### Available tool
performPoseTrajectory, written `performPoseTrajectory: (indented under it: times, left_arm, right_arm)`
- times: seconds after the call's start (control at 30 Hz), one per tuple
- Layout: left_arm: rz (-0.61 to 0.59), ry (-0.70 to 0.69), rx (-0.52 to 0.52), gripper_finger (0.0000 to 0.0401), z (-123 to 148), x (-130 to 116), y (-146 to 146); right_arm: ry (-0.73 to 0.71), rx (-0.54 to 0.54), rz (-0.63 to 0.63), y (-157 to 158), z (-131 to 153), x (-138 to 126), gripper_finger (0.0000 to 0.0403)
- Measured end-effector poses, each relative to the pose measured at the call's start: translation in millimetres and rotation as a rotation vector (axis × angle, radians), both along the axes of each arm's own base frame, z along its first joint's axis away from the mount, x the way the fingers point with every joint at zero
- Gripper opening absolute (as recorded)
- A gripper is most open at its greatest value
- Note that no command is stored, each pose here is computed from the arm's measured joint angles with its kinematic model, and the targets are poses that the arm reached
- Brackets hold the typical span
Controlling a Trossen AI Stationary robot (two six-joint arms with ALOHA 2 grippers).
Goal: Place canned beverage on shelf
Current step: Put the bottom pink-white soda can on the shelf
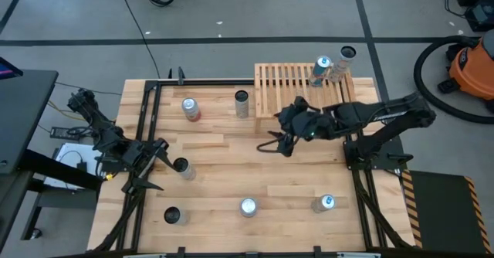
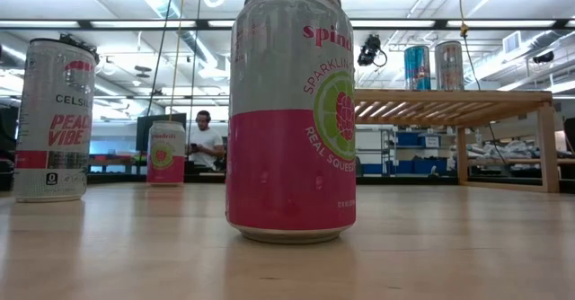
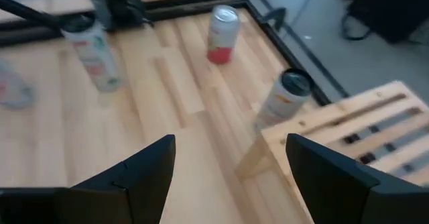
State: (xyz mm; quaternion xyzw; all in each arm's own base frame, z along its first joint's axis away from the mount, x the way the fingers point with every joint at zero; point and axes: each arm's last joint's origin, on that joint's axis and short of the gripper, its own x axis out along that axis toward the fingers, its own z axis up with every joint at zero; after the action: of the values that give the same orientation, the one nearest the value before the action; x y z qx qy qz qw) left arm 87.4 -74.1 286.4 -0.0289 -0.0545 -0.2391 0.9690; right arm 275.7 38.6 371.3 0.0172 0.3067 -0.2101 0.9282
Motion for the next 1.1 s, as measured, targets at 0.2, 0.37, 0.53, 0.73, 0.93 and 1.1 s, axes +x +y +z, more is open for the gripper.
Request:
performPoseTrajectory:
  times: [0.2, 0.37, 0.53, 0.73, 0.93, 1.1]
  left_arm:
    - [0.000, -0.001, 0.000, 0.0316, 0, 0, 0]
    - [0.000, -0.001, 0.000, 0.0316, 0, 0, 0]
    - [0.000, -0.002, -0.001, 0.0316, 0, 0, 0]
    - [0.000, -0.002, -0.001, 0.0316, 0, 0, 0]
    - [0.000, -0.002, -0.001, 0.0316, 0, 0, 0]
    - [0.000, -0.001, 0.000, 0.0316, 0, 0, 0]
  right_arm:
    - [0.071, 0.054, 0.003, 4, -18, 13, 0.0300]
    - [0.069, 0.085, 0.047, 14, -25, 24, 0.0337]
    - [0.032, 0.098, 0.067, 22, -24, 26, 0.0394]
    - [0.077, 0.193, 0.175, 35, -34, 33, 0.0389]
    - [0.090, 0.249, 0.245, 40, -37, 37, 0.0390]
    - [0.090, 0.294, 0.328, 43, -37, 39, 0.0390]
